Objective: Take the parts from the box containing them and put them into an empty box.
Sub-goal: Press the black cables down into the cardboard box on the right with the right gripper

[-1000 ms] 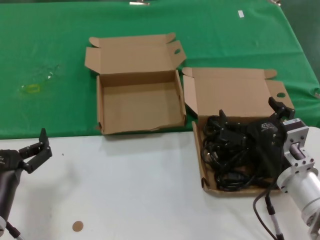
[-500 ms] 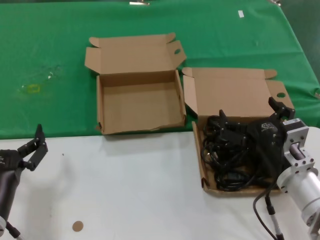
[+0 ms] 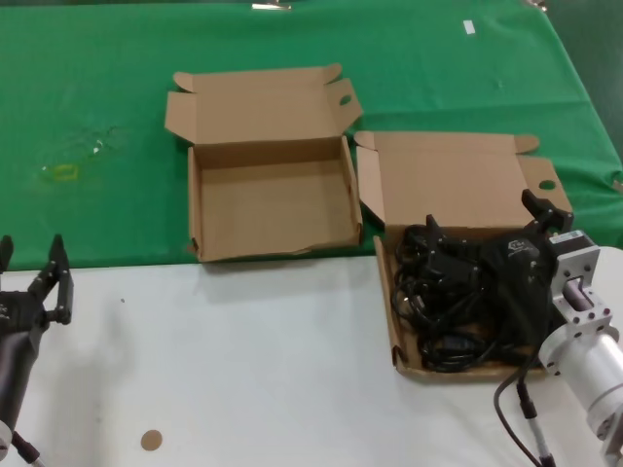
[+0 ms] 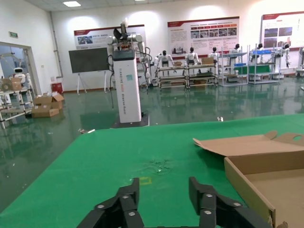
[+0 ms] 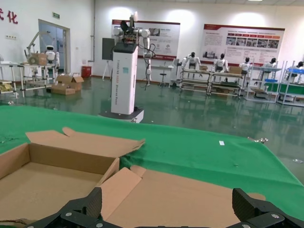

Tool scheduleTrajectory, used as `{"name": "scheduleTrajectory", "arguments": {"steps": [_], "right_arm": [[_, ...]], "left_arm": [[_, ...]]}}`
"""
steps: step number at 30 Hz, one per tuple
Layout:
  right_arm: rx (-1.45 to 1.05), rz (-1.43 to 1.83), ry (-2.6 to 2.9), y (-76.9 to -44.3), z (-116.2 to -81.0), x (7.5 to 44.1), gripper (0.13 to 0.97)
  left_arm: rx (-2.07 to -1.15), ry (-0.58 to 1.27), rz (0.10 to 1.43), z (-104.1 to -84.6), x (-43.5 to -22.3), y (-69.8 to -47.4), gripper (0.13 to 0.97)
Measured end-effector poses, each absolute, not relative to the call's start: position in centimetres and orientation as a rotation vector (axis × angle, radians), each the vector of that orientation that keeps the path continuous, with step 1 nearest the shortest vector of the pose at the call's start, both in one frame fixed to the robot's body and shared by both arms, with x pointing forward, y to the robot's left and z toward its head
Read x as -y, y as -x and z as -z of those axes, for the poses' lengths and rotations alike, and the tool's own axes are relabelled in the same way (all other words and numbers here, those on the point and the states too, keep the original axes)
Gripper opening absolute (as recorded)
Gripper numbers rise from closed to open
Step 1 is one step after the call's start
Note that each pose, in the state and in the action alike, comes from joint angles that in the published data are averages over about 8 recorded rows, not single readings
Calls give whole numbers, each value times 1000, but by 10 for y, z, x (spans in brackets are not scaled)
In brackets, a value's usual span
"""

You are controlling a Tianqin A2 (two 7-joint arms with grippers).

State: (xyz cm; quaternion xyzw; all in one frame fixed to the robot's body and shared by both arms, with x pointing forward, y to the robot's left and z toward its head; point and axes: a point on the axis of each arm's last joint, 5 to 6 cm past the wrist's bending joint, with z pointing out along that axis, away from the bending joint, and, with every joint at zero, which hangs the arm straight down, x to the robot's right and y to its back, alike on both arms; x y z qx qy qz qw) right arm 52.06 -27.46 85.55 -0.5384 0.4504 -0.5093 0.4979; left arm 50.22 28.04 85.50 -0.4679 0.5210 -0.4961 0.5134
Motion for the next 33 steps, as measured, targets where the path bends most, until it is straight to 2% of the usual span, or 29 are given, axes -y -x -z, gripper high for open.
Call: {"name": "scheduleTrajectory", "arguments": {"steps": [11, 15, 23, 33], "right_arm": [[-1066, 1243, 1350, -524, -859, 281, 966], [-1037, 1257, 1396, -524, -863, 292, 966], [-915, 1254, 1543, -527, -879, 326, 966], [-719, 1163, 1772, -531, -915, 362, 966]], "left_arm": [[-1253, 1125, 1193, -855, -280, -502, 263], [-1253, 1125, 1193, -855, -280, -502, 263], [-1253, 1125, 1193, -855, -280, -502, 168], [-1253, 1125, 1193, -855, -280, -502, 144]]}}
